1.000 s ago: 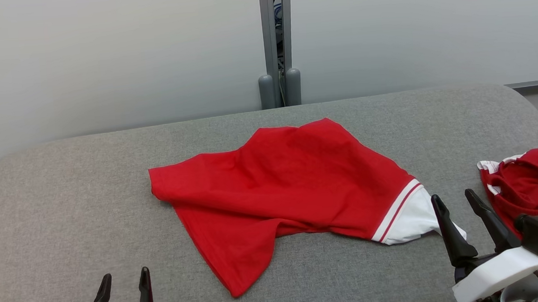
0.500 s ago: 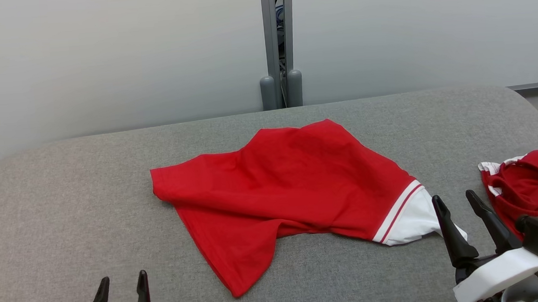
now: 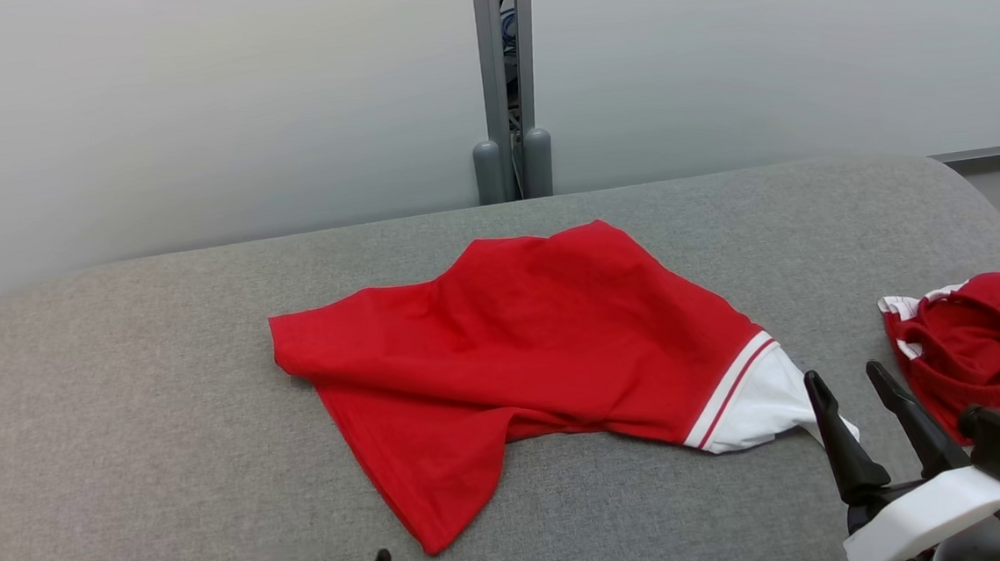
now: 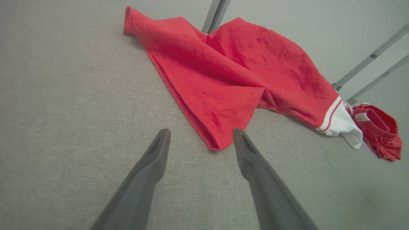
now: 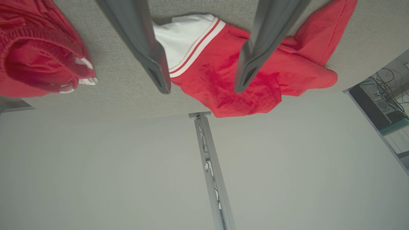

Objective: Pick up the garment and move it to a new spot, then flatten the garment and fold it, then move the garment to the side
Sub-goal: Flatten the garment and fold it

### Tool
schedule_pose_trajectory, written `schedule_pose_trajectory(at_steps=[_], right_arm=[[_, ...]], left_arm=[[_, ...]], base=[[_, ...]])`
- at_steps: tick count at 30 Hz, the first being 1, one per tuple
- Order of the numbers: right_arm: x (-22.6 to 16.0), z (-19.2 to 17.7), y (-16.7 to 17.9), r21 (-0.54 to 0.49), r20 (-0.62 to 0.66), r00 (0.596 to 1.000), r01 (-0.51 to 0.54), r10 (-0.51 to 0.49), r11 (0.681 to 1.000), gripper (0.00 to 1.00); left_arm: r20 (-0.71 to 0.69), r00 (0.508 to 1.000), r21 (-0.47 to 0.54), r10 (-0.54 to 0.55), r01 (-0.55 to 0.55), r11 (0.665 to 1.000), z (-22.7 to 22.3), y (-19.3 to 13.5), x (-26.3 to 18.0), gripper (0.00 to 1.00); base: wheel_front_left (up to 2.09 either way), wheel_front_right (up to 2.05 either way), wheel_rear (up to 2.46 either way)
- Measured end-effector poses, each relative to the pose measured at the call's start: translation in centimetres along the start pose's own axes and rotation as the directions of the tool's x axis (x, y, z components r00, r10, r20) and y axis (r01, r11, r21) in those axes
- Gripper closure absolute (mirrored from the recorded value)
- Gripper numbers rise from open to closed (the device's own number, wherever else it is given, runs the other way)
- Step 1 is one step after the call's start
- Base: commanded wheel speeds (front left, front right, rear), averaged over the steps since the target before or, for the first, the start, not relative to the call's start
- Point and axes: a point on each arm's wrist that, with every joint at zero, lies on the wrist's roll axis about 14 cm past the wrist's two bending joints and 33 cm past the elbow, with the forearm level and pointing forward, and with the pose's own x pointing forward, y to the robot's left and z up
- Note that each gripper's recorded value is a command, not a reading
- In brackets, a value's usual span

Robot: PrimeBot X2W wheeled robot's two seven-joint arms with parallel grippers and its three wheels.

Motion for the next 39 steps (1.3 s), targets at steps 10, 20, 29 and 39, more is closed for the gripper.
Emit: schedule_pose_trajectory(at_steps=[10, 20, 29, 39], right_arm=[[-0.9, -0.5, -1.4, 0.009, -0.018, 0.999, 0.046, -0.046, 0.999, 0.0], [-1.8, -0.7, -3.9, 0.001, -0.029, 0.992, 0.121, -0.121, 0.993, 0.0], [-2.0, -1.0, -5.2, -0.006, -0.043, 0.986, 0.161, -0.161, 0.987, 0.0], [-2.7, -5.0, -6.3, 0.06, -0.167, 0.965, 0.216, -0.203, 0.975, 0.0]], left_arm=[[-0.184, 0.98, -0.13, -0.08, 0.056, 0.99, -4.9, -2.8, 2.1, 0.0], [-0.232, 0.97, -0.266, -0.067, 0.003, 0.964, -6.8, -2.5, 4.8, 0.0], [-0.23, 0.969, -0.327, -0.094, 0.014, 0.945, -7.3, -3.2, 6.9, 0.53], [-0.152, 0.983, -0.359, -0.103, 0.042, 0.932, -5.8, -3.1, 7.5, 1.0]], base=[[0.0, 0.0, 0.0], [0.0, 0.0, 0.0], [0.0, 0.0, 0.0], [0.0, 0.0, 0.0]])
